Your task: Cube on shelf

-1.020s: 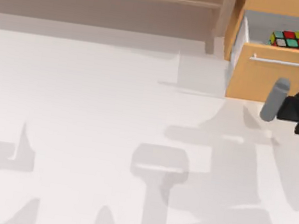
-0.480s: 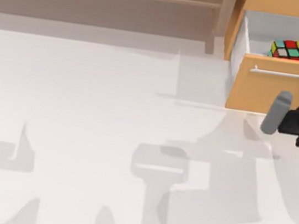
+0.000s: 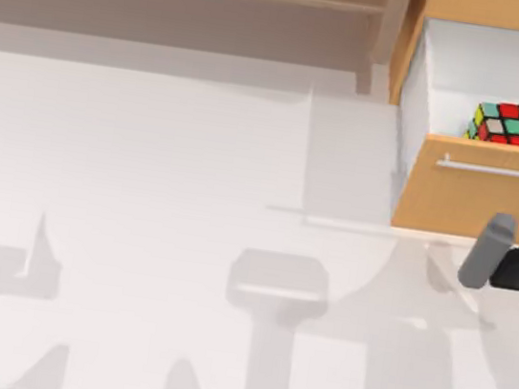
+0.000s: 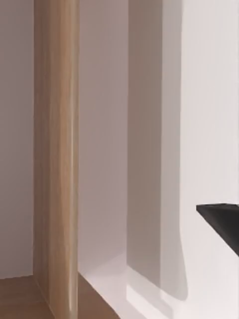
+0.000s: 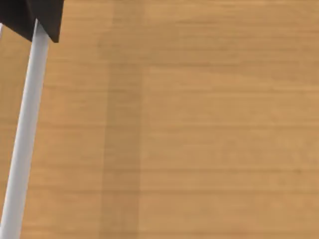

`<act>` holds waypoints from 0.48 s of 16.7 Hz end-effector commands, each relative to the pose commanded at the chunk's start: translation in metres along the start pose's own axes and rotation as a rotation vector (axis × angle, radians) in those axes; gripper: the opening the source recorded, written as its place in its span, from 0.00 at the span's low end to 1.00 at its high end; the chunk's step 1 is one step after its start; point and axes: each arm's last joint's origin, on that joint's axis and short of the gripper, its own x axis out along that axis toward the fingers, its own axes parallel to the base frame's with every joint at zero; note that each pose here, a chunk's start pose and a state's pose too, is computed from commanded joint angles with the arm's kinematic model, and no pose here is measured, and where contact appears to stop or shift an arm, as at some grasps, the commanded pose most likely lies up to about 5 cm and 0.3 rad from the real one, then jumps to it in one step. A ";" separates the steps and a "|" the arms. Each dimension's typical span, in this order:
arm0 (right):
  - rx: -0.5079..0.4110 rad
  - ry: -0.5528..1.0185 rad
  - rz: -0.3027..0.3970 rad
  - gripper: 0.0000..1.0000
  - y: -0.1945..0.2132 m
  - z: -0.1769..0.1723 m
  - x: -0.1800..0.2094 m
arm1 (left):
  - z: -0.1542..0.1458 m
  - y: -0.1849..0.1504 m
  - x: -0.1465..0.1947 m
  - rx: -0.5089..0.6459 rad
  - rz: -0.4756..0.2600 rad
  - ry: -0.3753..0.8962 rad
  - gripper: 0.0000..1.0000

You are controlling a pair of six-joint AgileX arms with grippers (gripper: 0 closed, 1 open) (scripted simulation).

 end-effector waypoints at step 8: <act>0.001 0.000 0.000 0.38 0.000 0.000 0.000 | 0.000 0.000 0.000 0.000 0.000 0.000 1.00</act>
